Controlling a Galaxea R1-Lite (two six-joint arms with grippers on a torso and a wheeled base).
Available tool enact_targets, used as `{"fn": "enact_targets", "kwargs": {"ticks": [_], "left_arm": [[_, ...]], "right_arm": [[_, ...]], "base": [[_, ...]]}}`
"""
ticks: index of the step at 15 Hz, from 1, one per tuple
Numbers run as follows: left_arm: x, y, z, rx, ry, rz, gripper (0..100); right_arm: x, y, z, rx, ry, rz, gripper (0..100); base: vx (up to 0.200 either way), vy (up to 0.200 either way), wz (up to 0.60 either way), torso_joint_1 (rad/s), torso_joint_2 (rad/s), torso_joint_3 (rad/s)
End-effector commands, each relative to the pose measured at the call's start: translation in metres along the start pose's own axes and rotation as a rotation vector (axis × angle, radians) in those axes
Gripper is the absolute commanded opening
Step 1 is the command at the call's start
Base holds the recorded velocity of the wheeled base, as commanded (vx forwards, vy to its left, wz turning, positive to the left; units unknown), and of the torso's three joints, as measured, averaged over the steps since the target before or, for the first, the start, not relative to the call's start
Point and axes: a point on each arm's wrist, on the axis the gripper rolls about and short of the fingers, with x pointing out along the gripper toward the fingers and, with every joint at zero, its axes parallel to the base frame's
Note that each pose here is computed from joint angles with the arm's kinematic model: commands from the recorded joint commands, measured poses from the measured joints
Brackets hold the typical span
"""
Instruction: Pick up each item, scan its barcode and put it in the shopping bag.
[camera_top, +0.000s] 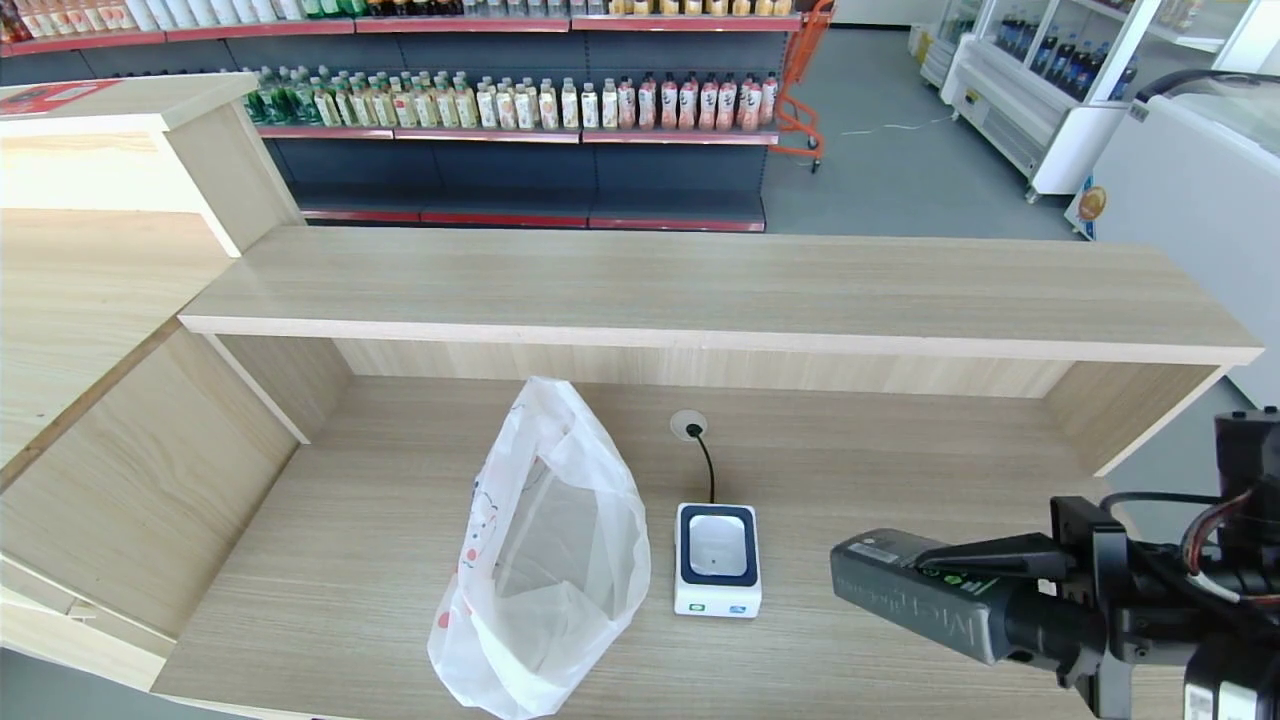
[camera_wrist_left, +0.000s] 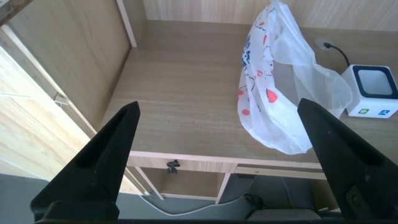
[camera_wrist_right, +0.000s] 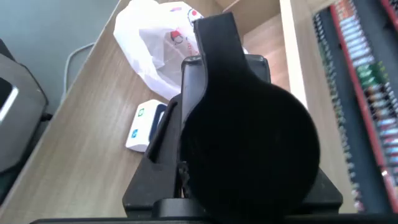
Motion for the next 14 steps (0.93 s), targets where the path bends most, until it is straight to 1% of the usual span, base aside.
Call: {"fn": "enact_targets", "kwargs": {"ticks": [1, 3, 4, 5, 6, 7, 8, 9, 10, 11, 12, 14], "left_arm": [[0.0, 0.0, 0.0, -0.001, -0.001, 0.0, 100], [0.0, 0.0, 0.0, -0.001, -0.001, 0.001, 100], [0.0, 0.0, 0.0, -0.001, -0.001, 0.001, 100], [0.0, 0.0, 0.0, -0.001, -0.001, 0.0, 100], [0.0, 0.0, 0.0, -0.001, -0.001, 0.0, 100], [0.0, 0.0, 0.0, -0.001, -0.001, 0.0, 100], [0.0, 0.0, 0.0, -0.001, -0.001, 0.0, 100], [0.0, 0.0, 0.0, -0.001, -0.001, 0.0, 100], [0.0, 0.0, 0.0, -0.001, -0.001, 0.0, 100], [0.0, 0.0, 0.0, -0.001, -0.001, 0.0, 100], [0.0, 0.0, 0.0, -0.001, -0.001, 0.0, 100], [0.0, 0.0, 0.0, -0.001, -0.001, 0.0, 100]], "right_arm": [[-0.026, -0.002, 0.006, 0.38, 0.101, -0.078, 0], [-0.025, 0.0, -0.004, 0.892, 0.145, -0.119, 0], [-0.02, -0.002, -0.016, 1.041, 0.21, -0.15, 0], [-0.012, -0.004, -0.029, 1.162, 0.237, -0.162, 0], [-0.002, -0.01, -0.046, 1.317, 0.231, -0.168, 0], [0.008, -0.016, -0.062, 1.437, 0.228, -0.172, 0], [0.018, -0.021, -0.079, 1.545, 0.245, -0.194, 0], [0.03, -0.024, -0.09, 1.632, 0.283, -0.22, 0], [0.04, -0.025, -0.094, 1.677, 0.298, -0.223, 0], [0.058, -0.024, -0.1, 1.749, 0.316, -0.226, 0], [0.065, -0.023, -0.102, 1.76, 0.317, -0.221, 0], [0.094, -0.015, -0.103, 1.773, 0.339, -0.202, 0]], "base": [[0.0, 0.0, 0.0, 0.0, 0.0, 0.0], [0.0, 0.0, 0.0, 0.0, 0.0, 0.0], [0.0, 0.0, 0.0, 0.0, 0.0, 0.0], [0.0, 0.0, 0.0, 0.0, 0.0, 0.0], [0.0, 0.0, 0.0, 0.0, 0.0, 0.0], [0.0, 0.0, 0.0, 0.0, 0.0, 0.0], [0.0, 0.0, 0.0, 0.0, 0.0, 0.0], [0.0, 0.0, 0.0, 0.0, 0.0, 0.0], [0.0, 0.0, 0.0, 0.0, 0.0, 0.0], [0.0, 0.0, 0.0, 0.0, 0.0, 0.0], [0.0, 0.0, 0.0, 0.0, 0.0, 0.0], [0.0, 0.0, 0.0, 0.0, 0.0, 0.0]]}}
